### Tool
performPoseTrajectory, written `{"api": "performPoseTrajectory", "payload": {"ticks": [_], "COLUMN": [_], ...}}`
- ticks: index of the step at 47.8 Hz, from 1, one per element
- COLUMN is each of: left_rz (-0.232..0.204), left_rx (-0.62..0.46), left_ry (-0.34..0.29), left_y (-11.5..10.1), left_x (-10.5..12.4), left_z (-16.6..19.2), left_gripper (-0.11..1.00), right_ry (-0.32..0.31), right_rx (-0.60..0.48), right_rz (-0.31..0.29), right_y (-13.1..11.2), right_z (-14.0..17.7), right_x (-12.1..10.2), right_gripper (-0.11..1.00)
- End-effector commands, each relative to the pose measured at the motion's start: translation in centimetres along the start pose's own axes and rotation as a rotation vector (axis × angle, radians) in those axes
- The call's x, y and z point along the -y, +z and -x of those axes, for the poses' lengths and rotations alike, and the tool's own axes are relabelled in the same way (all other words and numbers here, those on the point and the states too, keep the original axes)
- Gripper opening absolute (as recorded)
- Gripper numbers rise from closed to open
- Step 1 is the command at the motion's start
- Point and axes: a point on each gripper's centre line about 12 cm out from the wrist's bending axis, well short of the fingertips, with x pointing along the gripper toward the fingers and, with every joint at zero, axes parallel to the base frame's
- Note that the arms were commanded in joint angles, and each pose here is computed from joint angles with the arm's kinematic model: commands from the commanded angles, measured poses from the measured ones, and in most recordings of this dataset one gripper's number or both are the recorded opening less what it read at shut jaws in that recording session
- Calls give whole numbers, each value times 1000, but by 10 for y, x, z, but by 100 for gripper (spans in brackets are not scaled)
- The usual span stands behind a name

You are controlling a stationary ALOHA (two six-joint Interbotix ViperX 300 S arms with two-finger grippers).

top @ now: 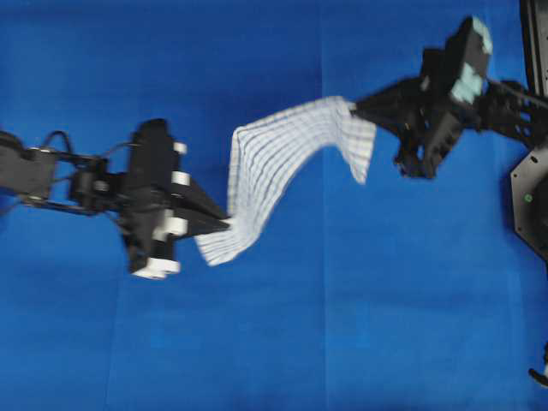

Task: Fold the blue towel.

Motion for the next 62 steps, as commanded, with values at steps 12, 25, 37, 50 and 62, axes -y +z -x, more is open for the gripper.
{"api": "performPoseTrajectory", "payload": {"ticks": [12,25,37,50,62], "left_rz": [-10,15,24,68,90], "left_rx": [113,165,178,162,143], "left_ry": [-58,-76,-79,-76,-80], "left_y": [54,78,77,59,51], "left_x": [29,39,39,35,37], "left_z": [-56,-78,-92,-106,-110], "left_gripper": [3,3,3,3,3], "right_ry": [-100,-162,-186,-201,-211], "right_rx": [29,48,40,-4,-34], "right_rz": [45,100,109,110,108], "right_y": [40,60,58,45,36], "right_z": [-40,-55,-54,-66,-75], "right_x": [27,50,59,66,70], "right_gripper": [-5,-5,-5,-5,-5]}}
